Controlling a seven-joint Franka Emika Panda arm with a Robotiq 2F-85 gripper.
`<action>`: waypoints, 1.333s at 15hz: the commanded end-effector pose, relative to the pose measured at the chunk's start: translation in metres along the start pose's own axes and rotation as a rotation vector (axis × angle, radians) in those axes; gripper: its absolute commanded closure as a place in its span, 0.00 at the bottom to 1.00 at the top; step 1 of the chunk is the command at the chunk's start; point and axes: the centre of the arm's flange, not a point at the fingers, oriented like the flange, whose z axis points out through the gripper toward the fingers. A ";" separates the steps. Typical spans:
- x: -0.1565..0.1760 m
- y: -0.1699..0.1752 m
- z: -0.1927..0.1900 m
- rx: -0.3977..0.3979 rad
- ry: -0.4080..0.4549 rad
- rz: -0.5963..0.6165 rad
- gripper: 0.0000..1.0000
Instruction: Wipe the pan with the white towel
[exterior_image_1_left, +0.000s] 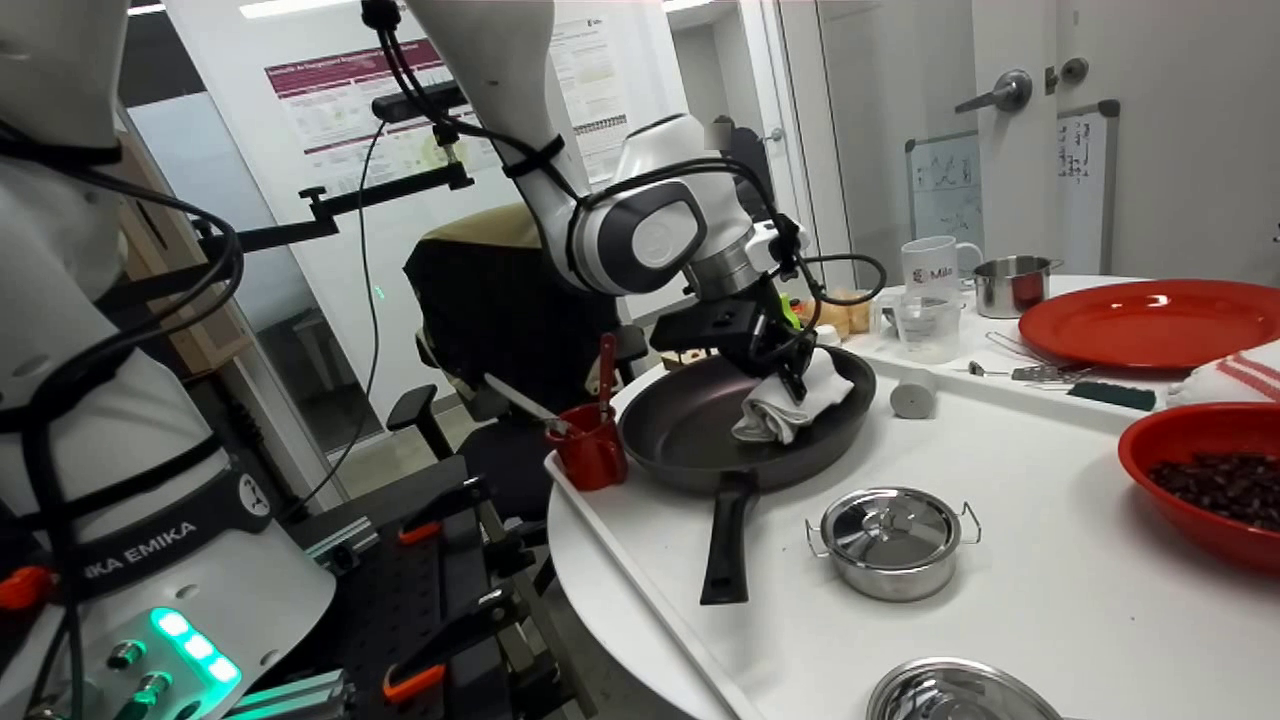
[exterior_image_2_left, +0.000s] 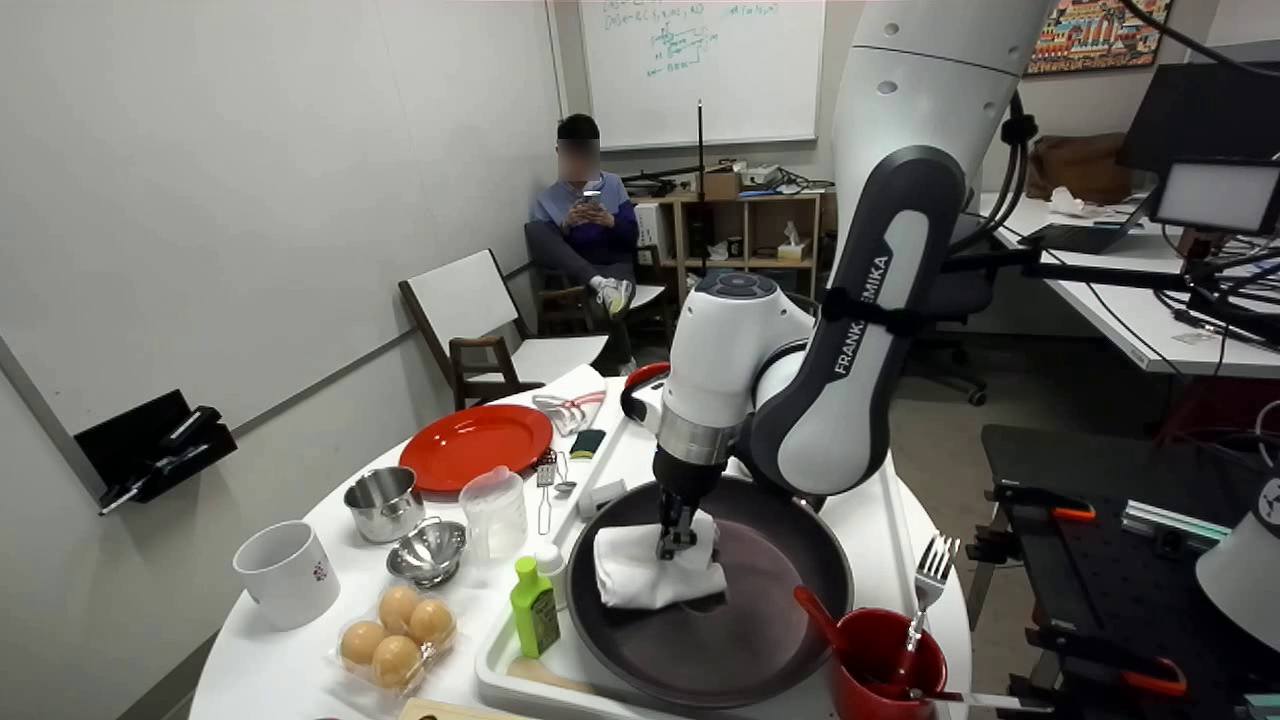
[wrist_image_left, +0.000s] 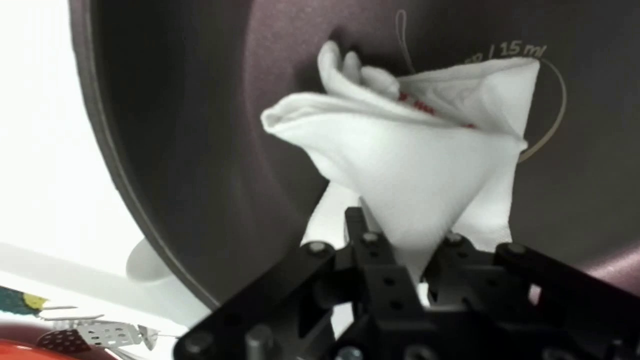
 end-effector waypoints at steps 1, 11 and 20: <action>-0.008 0.010 0.003 -0.025 -0.011 0.020 0.92; -0.054 0.033 -0.011 -0.074 -0.054 0.017 0.92; -0.108 -0.020 -0.028 0.012 -0.146 -0.130 0.92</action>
